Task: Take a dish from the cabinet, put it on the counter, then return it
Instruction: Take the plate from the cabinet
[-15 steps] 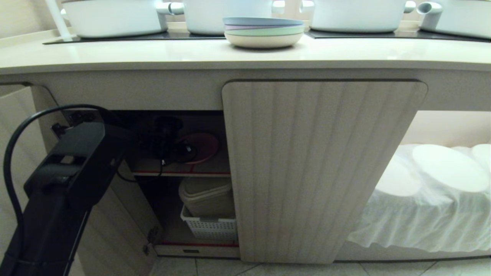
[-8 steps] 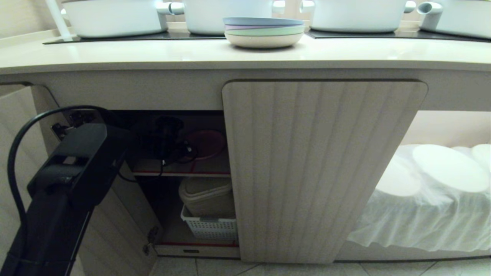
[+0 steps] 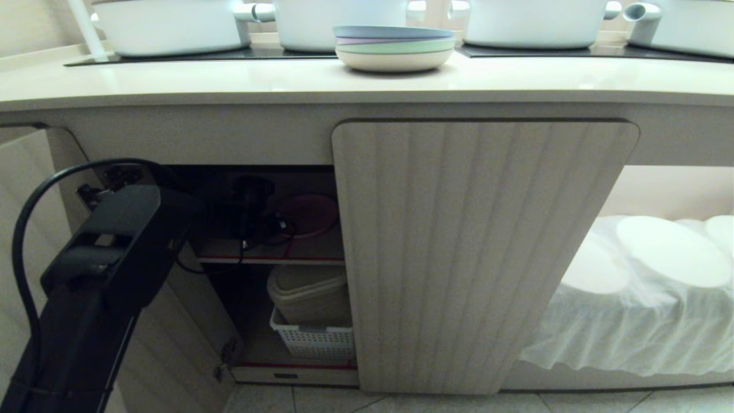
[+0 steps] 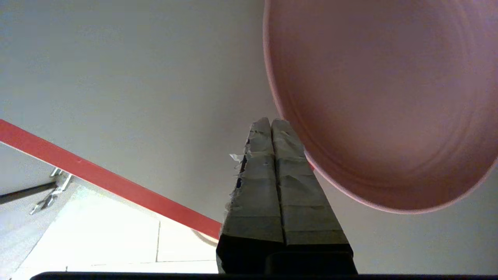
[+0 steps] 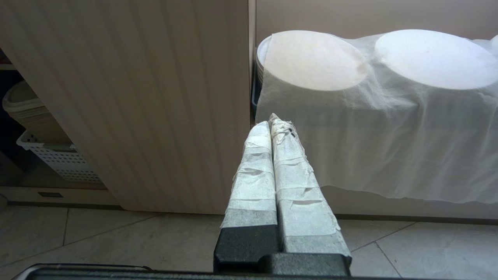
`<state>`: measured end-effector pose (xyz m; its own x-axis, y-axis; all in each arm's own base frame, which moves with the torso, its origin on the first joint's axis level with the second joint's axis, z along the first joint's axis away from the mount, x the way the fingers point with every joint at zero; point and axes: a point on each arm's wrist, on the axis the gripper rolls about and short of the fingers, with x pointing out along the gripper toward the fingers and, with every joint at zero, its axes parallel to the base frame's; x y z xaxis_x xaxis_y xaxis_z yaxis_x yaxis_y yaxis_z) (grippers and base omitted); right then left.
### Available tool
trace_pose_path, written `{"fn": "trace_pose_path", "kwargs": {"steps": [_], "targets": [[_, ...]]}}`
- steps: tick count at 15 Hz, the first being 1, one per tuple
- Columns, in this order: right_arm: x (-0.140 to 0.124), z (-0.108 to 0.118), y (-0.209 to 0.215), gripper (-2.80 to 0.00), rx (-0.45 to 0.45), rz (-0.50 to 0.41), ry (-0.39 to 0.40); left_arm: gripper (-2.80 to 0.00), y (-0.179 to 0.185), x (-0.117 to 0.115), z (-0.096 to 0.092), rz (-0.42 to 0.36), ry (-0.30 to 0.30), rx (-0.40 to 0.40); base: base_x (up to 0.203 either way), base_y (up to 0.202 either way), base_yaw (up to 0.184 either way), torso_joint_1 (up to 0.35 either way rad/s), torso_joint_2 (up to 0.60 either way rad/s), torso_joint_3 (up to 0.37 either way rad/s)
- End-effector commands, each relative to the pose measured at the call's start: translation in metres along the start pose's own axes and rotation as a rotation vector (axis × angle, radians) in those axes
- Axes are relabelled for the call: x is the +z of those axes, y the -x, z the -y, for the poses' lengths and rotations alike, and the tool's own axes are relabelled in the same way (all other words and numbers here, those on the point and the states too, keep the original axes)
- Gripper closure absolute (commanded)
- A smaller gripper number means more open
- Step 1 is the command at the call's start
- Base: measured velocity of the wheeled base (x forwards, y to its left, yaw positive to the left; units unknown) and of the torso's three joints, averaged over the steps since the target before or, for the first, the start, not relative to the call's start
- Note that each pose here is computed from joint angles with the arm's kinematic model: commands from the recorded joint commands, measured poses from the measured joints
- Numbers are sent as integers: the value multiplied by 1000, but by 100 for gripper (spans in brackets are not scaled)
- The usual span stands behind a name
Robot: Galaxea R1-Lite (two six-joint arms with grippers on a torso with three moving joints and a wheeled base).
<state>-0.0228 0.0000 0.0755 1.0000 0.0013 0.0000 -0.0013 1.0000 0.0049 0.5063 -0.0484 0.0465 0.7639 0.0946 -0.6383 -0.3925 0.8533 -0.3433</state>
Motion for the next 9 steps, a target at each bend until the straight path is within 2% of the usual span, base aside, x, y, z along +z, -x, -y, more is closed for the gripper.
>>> {"fn": "trace_pose_path", "kwargs": {"steps": [1,9], "targets": [[0,0,0,0,0,0,0,0,2,1,0,-1,4,2,0,0,0,0,0,0],[0,0,0,0,0,0,0,0,12,5,0,2,27,-4,0,0,0,0,0,0]]}}
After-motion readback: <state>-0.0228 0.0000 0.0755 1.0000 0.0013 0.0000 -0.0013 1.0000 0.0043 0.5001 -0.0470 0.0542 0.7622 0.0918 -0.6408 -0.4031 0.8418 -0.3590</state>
